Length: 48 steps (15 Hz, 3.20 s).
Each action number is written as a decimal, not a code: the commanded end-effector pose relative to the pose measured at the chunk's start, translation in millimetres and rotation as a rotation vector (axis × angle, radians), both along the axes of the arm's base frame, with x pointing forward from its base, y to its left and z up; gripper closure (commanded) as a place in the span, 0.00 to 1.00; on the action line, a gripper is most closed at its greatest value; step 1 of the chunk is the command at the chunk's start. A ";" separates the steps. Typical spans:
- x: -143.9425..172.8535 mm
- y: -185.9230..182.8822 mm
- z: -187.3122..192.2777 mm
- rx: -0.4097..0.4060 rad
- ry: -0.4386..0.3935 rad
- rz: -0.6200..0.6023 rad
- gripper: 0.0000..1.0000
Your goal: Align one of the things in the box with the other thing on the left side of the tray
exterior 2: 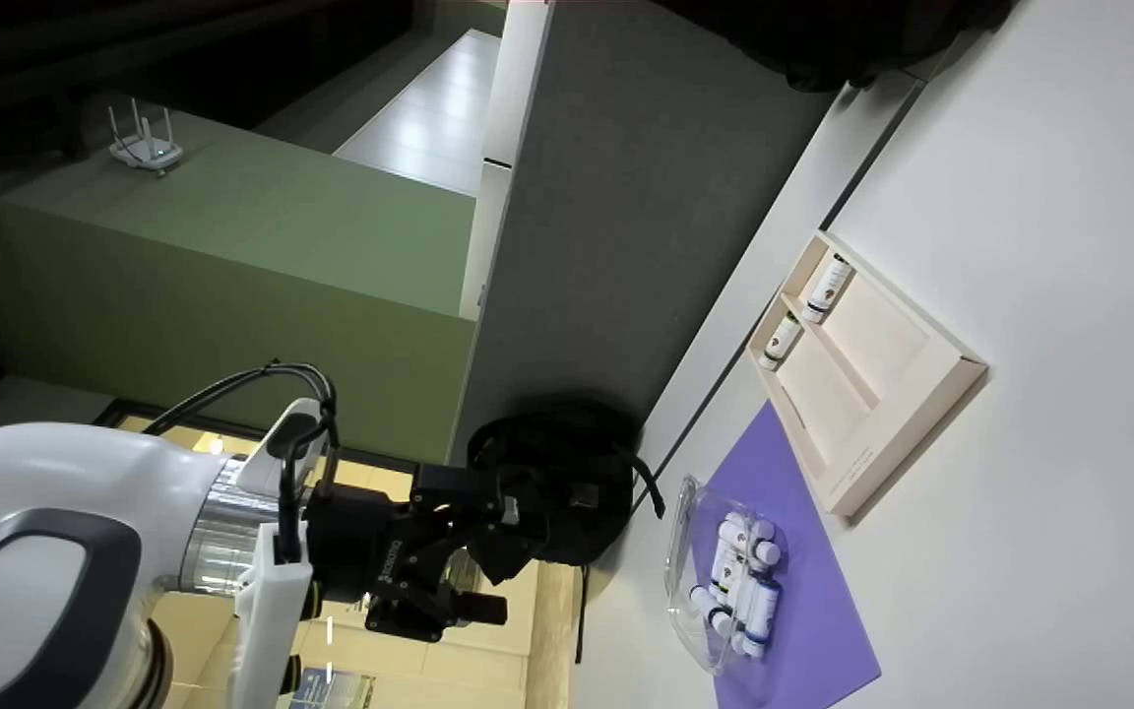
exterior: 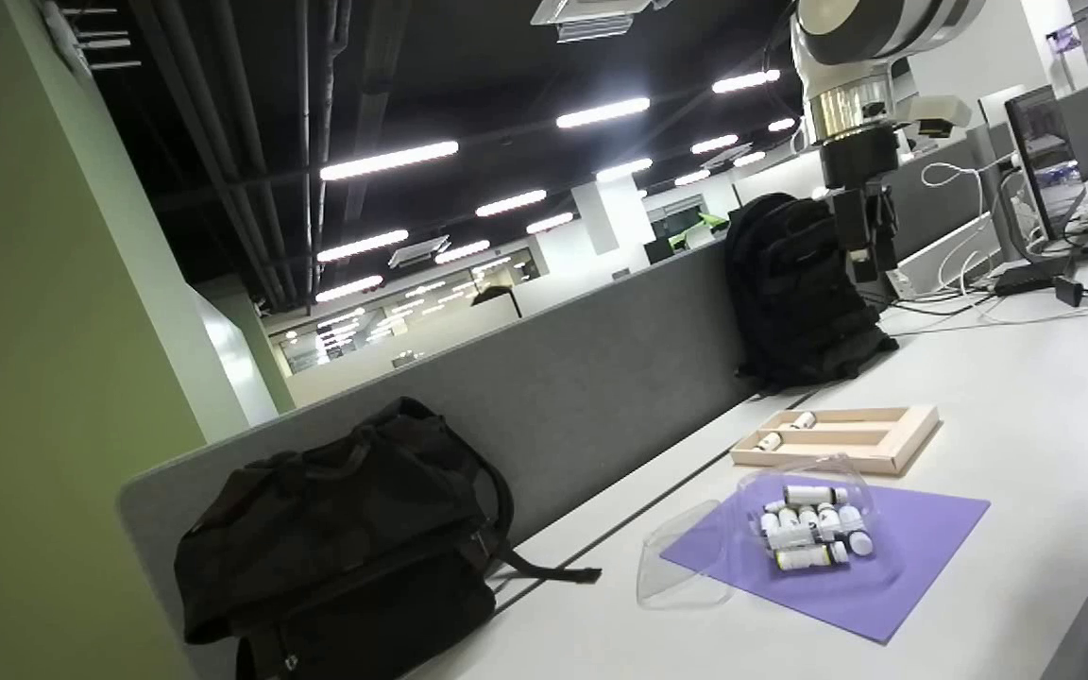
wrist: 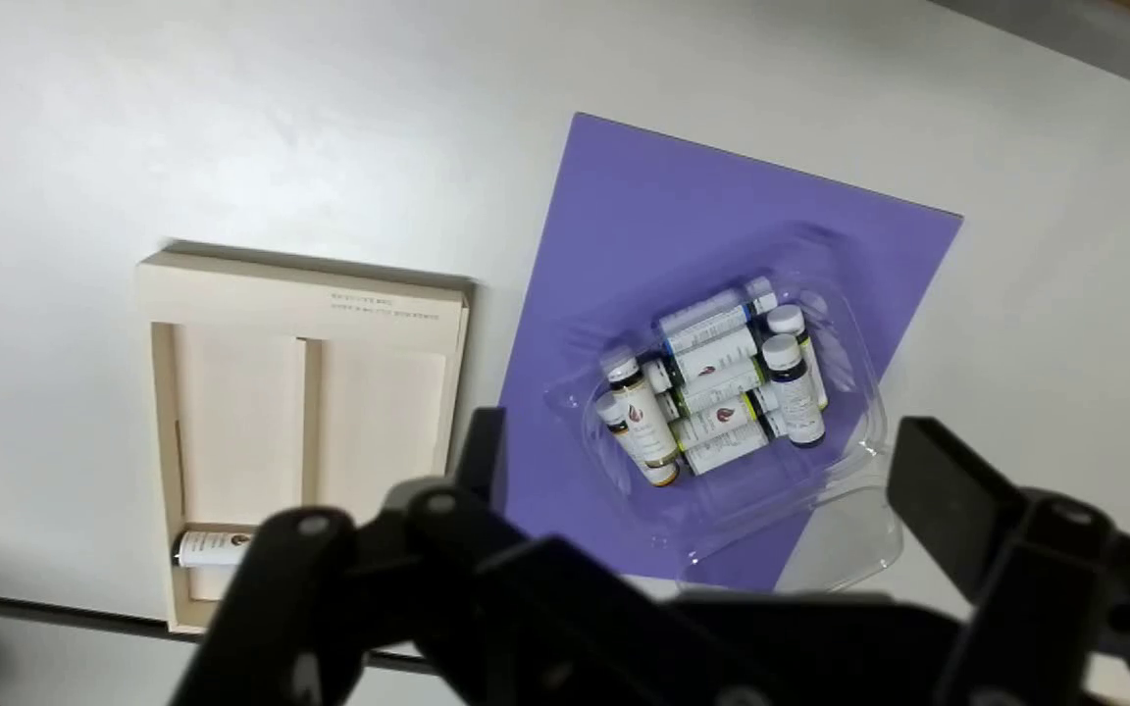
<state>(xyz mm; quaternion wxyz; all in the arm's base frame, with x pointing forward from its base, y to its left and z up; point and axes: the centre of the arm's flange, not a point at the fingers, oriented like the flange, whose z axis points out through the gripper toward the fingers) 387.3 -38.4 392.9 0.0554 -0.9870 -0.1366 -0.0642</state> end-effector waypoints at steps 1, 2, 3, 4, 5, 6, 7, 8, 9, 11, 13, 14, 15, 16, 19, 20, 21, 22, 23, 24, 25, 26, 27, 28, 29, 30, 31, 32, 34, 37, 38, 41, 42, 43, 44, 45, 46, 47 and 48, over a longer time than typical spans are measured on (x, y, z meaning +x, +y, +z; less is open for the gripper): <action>0.0 0.0 0.0 0.000 0.000 0.000 0.00; 16.7 3.9 -5.1 -0.006 -0.005 0.034 0.00; 29.8 8.9 -10.0 -0.005 -0.013 0.094 0.00; 47.5 17.7 -17.2 -0.007 -0.032 0.173 0.00; 61.5 27.8 -24.2 -0.014 -0.052 0.236 0.00; 75.1 40.3 -32.8 -0.015 -0.061 0.297 0.00; 86.5 52.7 -41.4 -0.015 -0.060 0.350 0.00; 98.7 69.0 -53.3 -0.017 -0.054 0.402 0.00; 106.0 84.3 -61.2 -0.020 -0.043 0.453 0.00; 122.5 113.7 -85.2 -0.032 -0.003 0.530 0.00; 93.6 112.4 -83.3 -0.031 -0.005 0.502 0.00; 101.5 123.5 -95.4 -0.034 0.014 0.517 0.00; 107.5 130.1 -104.8 -0.034 0.027 0.527 0.00; 111.9 132.4 -110.5 -0.035 0.035 0.531 0.00; 117.2 128.5 -110.6 -0.039 0.032 0.527 0.00; 122.1 121.1 -121.2 -0.019 0.027 0.537 0.00; 124.6 117.1 -129.6 -0.004 0.020 0.552 0.00; 127.9 112.4 -141.4 0.008 0.011 0.567 0.00; 131.8 108.1 -153.1 0.019 0.008 0.576 0.00; 135.4 103.2 -167.9 0.015 0.001 0.590 0.00; 137.2 99.3 -178.9 0.012 -0.001 0.602 0.00; 138.8 95.7 -191.0 0.005 -0.003 0.613 0.00; 139.8 92.7 -202.3 0.007 -0.001 0.621 0.00; 140.8 90.2 -215.9 0.011 0.003 0.624 0.00; 141.4 88.4 -227.2 0.018 0.003 0.627 0.00; 142.5 87.4 -239.1 0.029 0.003 0.630 0.00; 143.6 87.2 -248.7 0.039 0.000 0.632 0.00; 144.6 88.4 -257.4 0.047 -0.006 0.630 0.00; 147.0 90.5 -267.9 0.061 -0.020 0.623 0.00; 150.5 94.9 -271.4 0.068 -0.039 0.620 0.31; 152.4 94.5 -267.4 0.067 -0.047 0.617 0.38; 157.0 92.9 -257.1 0.072 -0.032 0.590 0.56; 158.4 91.3 -254.4 0.074 -0.018 0.570 0.62; 160.0 88.8 -251.1 0.078 0.010 0.543 0.69; 161.4 85.9 -248.6 0.082 0.034 0.517 0.74; 162.0 82.9 -246.9 0.083 0.062 0.489 0.81; 161.5 79.1 -245.2 0.090 0.092 0.461 0.87; 161.3 76.0 -242.7 0.101 0.114 0.435 0.88; 161.7 72.9 -234.6 0.110 0.124 0.412 0.88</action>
